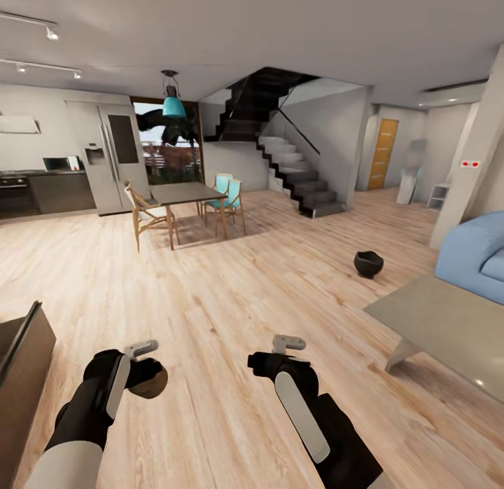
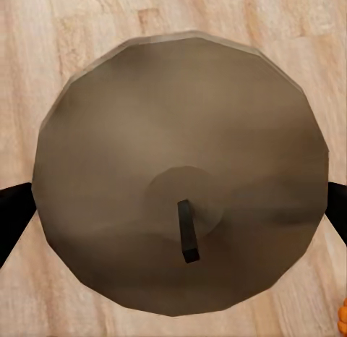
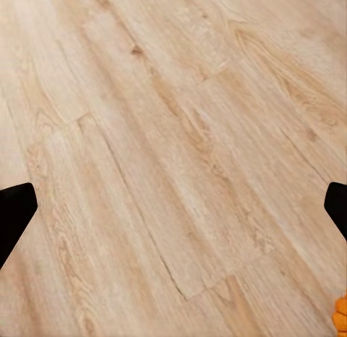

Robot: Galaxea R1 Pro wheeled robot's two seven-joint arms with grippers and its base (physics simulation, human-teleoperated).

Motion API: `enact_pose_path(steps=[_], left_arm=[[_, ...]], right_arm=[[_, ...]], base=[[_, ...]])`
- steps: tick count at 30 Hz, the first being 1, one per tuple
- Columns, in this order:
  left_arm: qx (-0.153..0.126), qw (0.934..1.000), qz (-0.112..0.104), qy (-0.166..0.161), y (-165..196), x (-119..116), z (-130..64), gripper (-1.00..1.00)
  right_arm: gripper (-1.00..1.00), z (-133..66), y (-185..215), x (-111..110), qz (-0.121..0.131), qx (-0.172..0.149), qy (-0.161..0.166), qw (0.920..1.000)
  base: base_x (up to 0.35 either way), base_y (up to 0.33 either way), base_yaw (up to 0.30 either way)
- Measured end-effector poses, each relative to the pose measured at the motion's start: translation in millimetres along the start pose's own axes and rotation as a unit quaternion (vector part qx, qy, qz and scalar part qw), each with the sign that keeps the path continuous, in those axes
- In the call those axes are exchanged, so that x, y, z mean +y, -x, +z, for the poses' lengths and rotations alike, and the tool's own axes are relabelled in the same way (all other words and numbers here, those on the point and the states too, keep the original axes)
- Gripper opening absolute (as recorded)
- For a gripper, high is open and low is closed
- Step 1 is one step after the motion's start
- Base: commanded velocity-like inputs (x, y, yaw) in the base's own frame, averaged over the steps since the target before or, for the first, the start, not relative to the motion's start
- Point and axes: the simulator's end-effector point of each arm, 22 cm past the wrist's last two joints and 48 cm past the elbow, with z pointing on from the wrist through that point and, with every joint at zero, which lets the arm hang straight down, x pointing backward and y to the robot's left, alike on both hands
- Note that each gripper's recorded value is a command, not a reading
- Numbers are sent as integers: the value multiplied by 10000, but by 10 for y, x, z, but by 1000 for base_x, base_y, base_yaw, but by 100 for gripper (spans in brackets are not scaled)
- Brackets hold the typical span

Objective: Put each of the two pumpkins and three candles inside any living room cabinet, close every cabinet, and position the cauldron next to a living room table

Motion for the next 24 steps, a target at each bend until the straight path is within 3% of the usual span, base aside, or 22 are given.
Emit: enact_pose_path(steps=[12, 24], left_arm=[[1, 10000, -8, -7, 0, -1, 1, -100], [9, 10000, -1, -31, -11, -34, 5, -100]], right_arm=[[100, 0, 1, 4, 1, -2, 7, 10000], [100, 6, -4, 2, -2, 5, 3, 10000]], base=[[227, 240, 221], [40, 18, 288]])
